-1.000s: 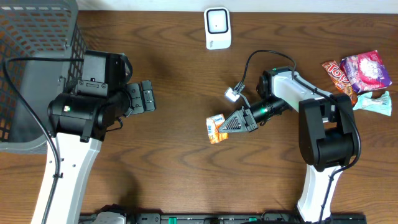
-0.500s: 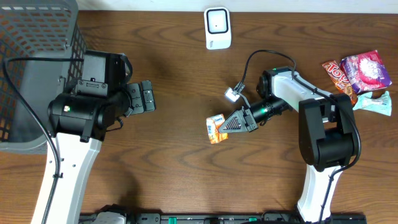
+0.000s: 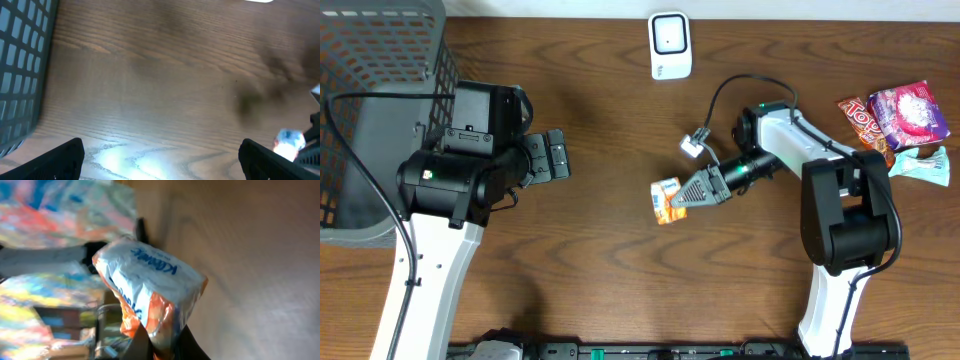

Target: Scan the item barcode

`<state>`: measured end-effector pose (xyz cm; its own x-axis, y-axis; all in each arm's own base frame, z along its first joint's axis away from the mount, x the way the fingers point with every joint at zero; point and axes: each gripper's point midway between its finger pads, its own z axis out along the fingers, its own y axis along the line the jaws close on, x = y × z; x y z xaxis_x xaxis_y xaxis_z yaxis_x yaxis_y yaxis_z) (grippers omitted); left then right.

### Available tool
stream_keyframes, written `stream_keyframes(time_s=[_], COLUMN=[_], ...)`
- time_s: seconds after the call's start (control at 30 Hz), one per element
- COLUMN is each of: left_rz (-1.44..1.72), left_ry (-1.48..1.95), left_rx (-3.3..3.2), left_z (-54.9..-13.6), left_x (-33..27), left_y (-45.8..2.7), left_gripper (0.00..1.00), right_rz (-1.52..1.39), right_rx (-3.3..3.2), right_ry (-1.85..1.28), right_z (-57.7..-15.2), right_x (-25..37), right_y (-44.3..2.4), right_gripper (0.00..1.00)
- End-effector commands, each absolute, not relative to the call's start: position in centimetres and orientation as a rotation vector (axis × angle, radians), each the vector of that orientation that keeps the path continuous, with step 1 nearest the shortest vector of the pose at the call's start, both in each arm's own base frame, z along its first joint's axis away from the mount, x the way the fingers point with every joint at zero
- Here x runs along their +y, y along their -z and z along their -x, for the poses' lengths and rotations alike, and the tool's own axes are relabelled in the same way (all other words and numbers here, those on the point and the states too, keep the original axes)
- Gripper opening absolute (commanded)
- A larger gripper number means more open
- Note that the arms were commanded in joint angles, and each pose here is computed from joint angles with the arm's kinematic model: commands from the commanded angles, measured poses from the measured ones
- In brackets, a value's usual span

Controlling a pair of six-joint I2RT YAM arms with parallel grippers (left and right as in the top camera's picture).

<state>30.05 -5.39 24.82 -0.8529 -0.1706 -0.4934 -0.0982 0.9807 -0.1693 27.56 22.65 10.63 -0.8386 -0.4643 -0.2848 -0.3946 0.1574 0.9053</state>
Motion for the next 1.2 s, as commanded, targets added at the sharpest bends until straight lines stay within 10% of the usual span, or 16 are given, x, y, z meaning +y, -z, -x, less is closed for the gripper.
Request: stream_keyframes(time_s=[0.0, 0.3, 0.77, 1.17], left_rz=[0.188, 0.188, 0.188, 0.188], left_ry=[0.166, 0.166, 0.166, 0.166], left_rx=[2.601, 2.601, 2.601, 2.601], left_z=[-30.1, -30.1, -30.1, -30.1], left_x=[-5.1, -5.1, -5.1, -5.1], left_y=[-24.7, -24.7, -24.7, -24.7], left_gripper=[0.98, 0.98, 0.98, 0.98], right_rz=[-0.625, 0.016, -0.131, -0.311], right_rx=[-2.477, -2.870, -3.599, -4.010], right_ry=[1.516, 0.699, -0.432, -0.296], right_z=[-29.5, -35.0, -49.4, -56.6], right_x=[22.0, 16.5, 11.2, 17.2], right_y=[-9.0, -3.3, -15.0, -20.3], right_gripper=[0.02, 0.01, 0.01, 0.01])
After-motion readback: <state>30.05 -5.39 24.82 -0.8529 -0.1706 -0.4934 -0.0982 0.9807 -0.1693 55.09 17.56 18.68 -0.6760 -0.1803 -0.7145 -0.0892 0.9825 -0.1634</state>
